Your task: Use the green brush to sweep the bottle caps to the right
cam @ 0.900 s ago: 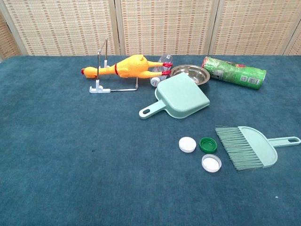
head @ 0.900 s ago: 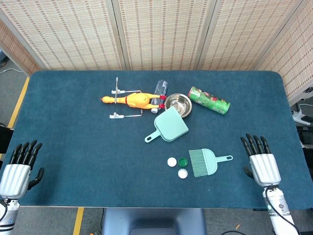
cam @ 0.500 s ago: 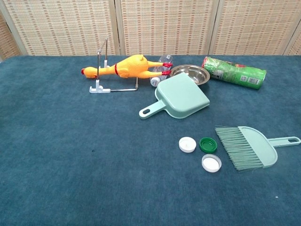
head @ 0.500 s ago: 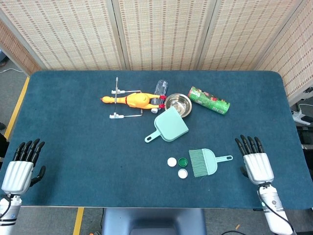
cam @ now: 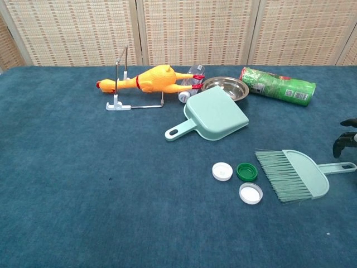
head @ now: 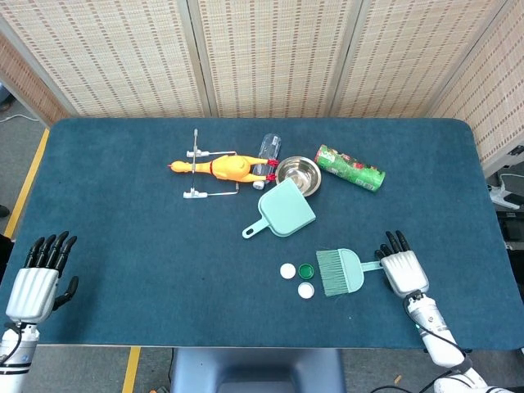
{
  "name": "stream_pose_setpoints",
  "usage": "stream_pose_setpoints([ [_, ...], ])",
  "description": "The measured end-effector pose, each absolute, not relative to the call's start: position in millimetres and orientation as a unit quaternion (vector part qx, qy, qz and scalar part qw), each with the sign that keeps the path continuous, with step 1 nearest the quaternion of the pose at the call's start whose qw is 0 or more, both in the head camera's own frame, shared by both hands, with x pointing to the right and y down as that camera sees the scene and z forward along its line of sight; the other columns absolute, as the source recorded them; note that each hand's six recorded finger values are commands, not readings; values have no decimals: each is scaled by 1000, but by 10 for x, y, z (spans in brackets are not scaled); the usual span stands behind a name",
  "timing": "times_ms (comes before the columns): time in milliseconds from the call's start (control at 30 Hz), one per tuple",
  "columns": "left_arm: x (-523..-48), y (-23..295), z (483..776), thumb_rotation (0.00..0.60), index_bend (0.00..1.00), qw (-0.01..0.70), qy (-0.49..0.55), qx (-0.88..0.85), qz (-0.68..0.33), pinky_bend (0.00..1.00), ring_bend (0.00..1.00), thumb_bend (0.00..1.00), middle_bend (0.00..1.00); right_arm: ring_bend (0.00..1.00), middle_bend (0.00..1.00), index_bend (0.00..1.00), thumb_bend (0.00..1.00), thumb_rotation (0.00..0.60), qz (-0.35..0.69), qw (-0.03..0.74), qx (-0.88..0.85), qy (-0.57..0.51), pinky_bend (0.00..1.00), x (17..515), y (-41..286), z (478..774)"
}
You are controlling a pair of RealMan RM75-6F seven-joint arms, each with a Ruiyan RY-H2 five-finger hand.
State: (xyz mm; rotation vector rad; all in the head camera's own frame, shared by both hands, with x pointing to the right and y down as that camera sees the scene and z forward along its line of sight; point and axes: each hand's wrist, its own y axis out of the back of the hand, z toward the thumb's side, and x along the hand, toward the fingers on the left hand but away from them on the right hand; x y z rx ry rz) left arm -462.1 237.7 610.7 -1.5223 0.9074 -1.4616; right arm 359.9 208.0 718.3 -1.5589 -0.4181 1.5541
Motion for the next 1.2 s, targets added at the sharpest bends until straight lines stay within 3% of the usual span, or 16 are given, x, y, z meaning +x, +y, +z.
stream_pose_setpoints([
  [800,-4678,2363,6134,600,0,404,359,-602,-587,72,0,475,0,99,356,463,239,600,600,428,-654,-170,26,3246,2009,7323],
  [1000,-4676,2366,6136,600,0,403,358,-604,-588,72,0,474,0,219,498,648,259,600,601,431,-651,-170,65,3242,2019,7341],
  [1200,-4668,2375,6128,600,0,404,358,-604,-587,72,0,477,0,276,578,730,296,600,609,421,-651,-165,69,3272,2049,7391],
])
